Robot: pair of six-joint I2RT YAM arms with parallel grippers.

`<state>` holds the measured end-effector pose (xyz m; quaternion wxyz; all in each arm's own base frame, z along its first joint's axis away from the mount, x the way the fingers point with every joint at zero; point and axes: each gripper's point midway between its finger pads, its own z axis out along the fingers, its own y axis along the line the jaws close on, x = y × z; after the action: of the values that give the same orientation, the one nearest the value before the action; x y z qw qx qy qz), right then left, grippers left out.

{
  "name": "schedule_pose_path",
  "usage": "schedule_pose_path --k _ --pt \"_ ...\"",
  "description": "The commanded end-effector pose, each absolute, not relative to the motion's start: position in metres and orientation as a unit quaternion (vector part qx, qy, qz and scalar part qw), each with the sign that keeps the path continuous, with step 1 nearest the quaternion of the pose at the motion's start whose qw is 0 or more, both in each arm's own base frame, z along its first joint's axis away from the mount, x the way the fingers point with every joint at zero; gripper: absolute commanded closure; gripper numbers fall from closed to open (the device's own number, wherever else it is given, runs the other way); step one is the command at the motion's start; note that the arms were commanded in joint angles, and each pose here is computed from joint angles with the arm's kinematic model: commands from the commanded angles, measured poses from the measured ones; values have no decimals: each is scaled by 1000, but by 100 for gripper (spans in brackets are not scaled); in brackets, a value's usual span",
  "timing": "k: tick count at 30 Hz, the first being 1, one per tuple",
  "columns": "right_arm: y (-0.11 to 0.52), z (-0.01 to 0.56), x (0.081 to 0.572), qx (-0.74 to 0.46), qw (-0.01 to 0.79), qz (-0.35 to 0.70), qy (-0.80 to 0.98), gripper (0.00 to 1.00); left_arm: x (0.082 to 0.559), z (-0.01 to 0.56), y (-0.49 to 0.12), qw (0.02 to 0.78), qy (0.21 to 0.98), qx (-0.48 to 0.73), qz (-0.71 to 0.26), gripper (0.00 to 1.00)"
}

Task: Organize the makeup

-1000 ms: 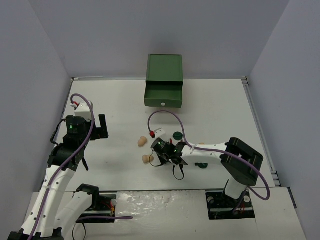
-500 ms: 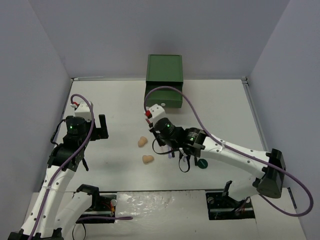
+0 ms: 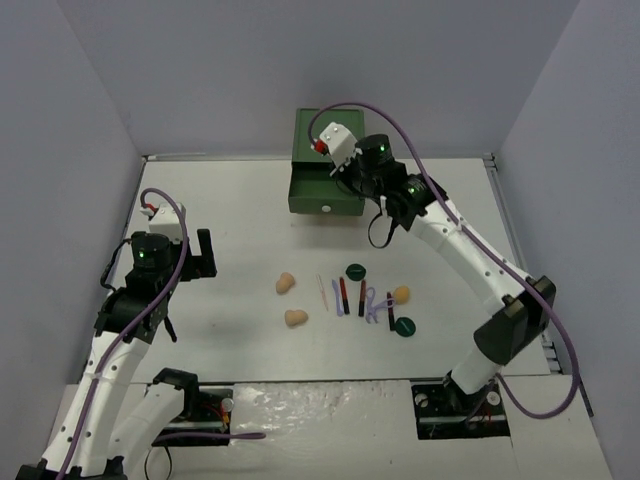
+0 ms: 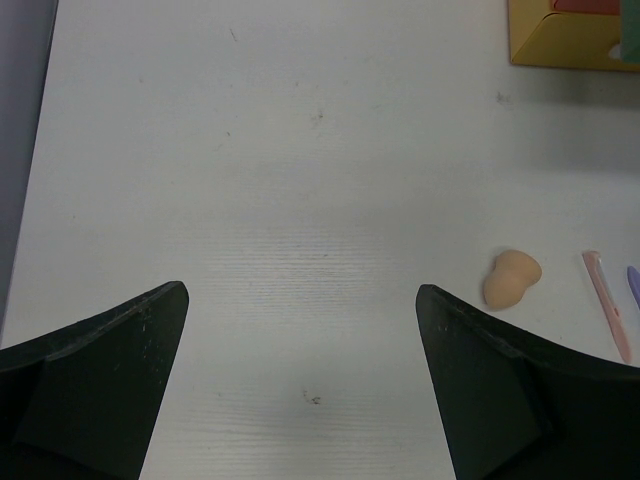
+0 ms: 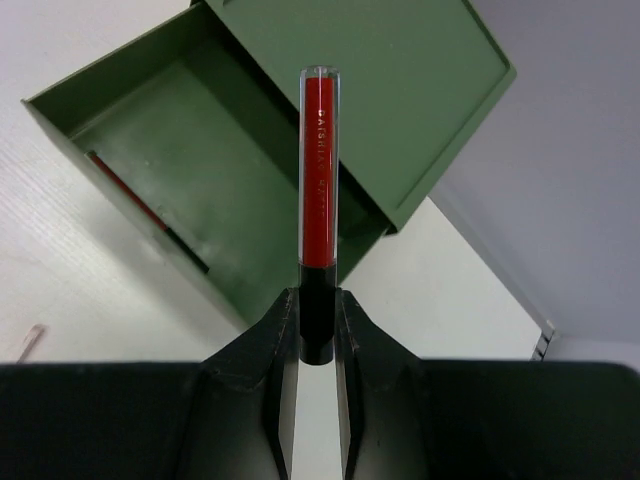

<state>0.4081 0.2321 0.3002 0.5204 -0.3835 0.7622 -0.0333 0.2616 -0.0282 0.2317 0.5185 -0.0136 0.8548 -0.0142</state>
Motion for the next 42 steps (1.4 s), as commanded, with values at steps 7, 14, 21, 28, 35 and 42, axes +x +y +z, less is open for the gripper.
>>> schedule_pose_path --k 7,14,21,28,35,42 --pt "263 312 443 -449 540 6 712 59 269 260 -31 557 830 -23 -29 3" --pt "250 344 438 -362 583 18 727 36 268 262 -31 558 829 -23 -32 3" --pt "190 324 397 -108 590 47 799 35 269 262 -32 558 829 -22 -33 3" --pt "177 197 326 -5 497 110 861 39 270 260 -32 555 831 -22 -34 3" --pt "213 109 273 -31 441 147 885 42 271 259 -31 553 833 -24 -30 3" --pt "235 69 269 -48 413 158 896 48 272 255 -31 546 837 -24 -27 3"
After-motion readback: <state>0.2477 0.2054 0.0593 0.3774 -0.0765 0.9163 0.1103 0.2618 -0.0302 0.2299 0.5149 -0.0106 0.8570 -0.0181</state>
